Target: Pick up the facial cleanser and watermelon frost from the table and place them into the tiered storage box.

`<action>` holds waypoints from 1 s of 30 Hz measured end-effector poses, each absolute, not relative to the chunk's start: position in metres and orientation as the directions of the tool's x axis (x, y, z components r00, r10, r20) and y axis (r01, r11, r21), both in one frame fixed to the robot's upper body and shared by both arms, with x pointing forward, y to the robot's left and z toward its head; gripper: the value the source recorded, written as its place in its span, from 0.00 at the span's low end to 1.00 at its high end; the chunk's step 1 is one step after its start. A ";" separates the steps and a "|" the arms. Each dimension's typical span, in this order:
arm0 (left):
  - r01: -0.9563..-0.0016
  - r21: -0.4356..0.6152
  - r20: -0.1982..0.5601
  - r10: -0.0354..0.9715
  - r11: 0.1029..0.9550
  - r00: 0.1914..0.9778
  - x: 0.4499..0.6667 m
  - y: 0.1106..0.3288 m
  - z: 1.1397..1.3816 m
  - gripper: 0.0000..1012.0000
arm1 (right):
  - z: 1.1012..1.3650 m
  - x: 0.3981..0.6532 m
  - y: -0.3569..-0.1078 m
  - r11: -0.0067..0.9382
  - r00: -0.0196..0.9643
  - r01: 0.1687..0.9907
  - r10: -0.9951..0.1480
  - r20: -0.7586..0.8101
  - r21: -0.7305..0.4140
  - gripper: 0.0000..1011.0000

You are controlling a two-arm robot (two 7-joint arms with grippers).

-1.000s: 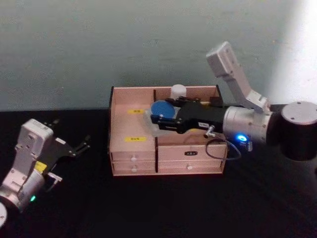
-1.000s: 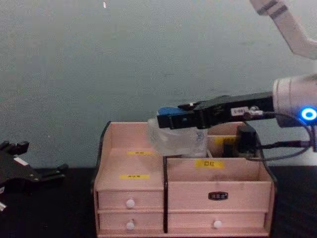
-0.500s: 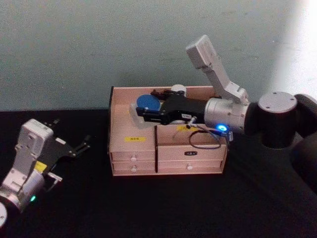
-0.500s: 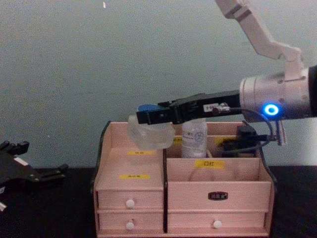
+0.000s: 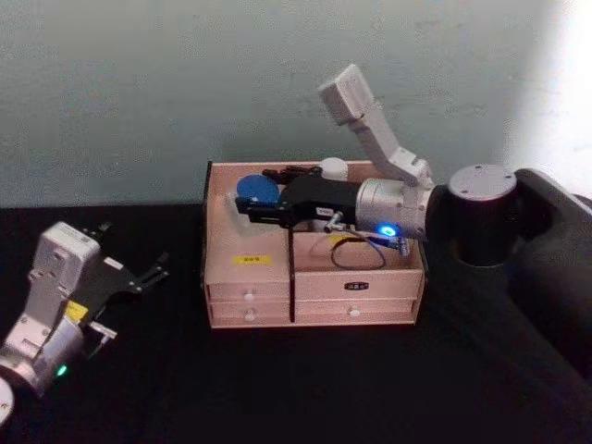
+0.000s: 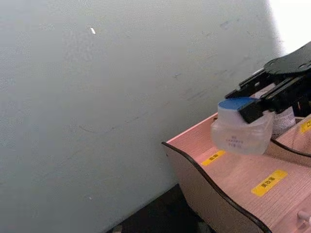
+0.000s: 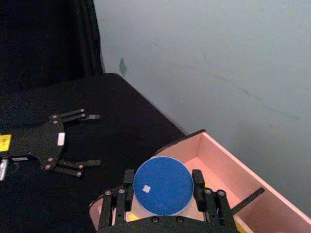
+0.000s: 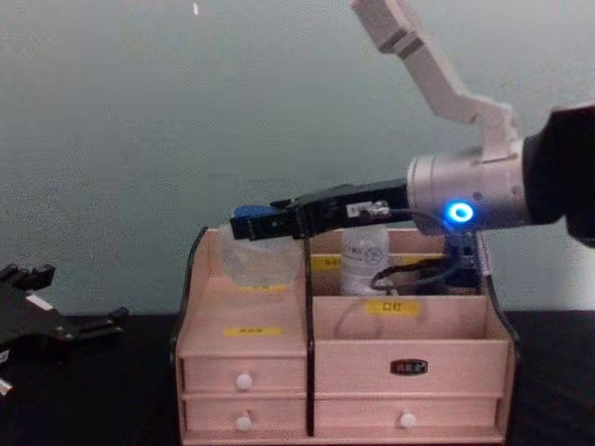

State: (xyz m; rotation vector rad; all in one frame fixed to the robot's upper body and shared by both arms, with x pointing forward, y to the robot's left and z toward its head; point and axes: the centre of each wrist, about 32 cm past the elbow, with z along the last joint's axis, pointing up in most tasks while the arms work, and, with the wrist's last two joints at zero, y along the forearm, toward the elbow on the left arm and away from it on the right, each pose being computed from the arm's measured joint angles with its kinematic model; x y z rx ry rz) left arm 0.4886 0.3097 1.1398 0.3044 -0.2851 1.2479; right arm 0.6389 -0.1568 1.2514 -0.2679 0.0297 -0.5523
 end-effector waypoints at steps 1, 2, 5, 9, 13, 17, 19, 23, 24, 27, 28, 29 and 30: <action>-0.955 0.070 0.374 0.880 0.287 0.292 0.489 0.310 1.140 0.99 | 1.251 0.640 -0.156 0.817 0.851 0.515 -0.523 0.043 -0.261 0.71; -0.955 0.070 0.374 0.880 0.287 0.292 0.489 0.310 1.140 0.99 | 1.250 0.641 -0.155 0.815 0.850 0.516 -0.525 0.043 -0.263 0.71; -0.955 0.070 0.374 0.880 0.287 0.292 0.489 0.310 1.140 0.99 | 1.246 0.645 -0.152 0.810 0.847 0.520 -0.530 0.040 -0.272 0.71; -0.955 0.070 0.374 0.880 0.287 0.292 0.489 0.310 1.140 0.99 | 1.241 0.649 -0.149 0.802 0.842 0.524 -0.538 0.036 -0.286 0.71; -0.955 0.070 0.374 0.880 0.287 0.292 0.489 0.310 1.140 0.99 | 1.237 0.651 -0.147 0.799 0.841 0.525 -0.541 0.032 -0.294 0.71; -0.955 0.070 0.374 0.880 0.287 0.292 0.489 0.310 1.140 0.99 | 1.235 0.653 -0.147 0.795 0.838 0.526 -0.544 0.029 -0.302 0.71; -0.955 0.070 0.374 0.880 0.287 0.292 0.489 0.310 1.140 0.99 | 1.233 0.653 -0.147 0.793 0.837 0.527 -0.546 0.027 -0.306 0.71; -0.955 0.070 0.374 0.880 0.287 0.292 0.489 0.310 1.140 0.99 | 1.232 0.654 -0.147 0.792 0.837 0.526 -0.547 0.025 -0.310 0.71; -0.955 0.070 0.374 0.880 0.287 0.292 0.489 0.310 1.140 0.99 | 1.232 0.654 -0.147 0.791 0.837 0.527 -0.547 0.026 -0.310 0.71; -0.955 0.070 0.374 0.880 0.287 0.292 0.489 0.310 1.140 0.99 | 1.231 0.654 -0.147 0.789 0.837 0.527 -0.547 0.031 -0.315 0.71; -0.955 0.070 0.374 0.880 0.287 0.292 0.489 0.310 1.140 0.99 | 1.231 0.654 -0.147 0.789 0.837 0.527 -0.546 0.033 -0.316 0.71; -0.955 0.070 0.374 0.880 0.287 0.292 0.489 0.310 1.140 0.99 | 1.231 0.654 -0.147 0.789 0.837 0.527 -0.547 0.033 -0.316 0.71; -0.955 0.070 0.374 0.880 0.287 0.292 0.489 0.310 1.140 0.99 | 1.231 0.654 -0.147 0.789 0.837 0.527 -0.547 0.033 -0.316 0.71</action>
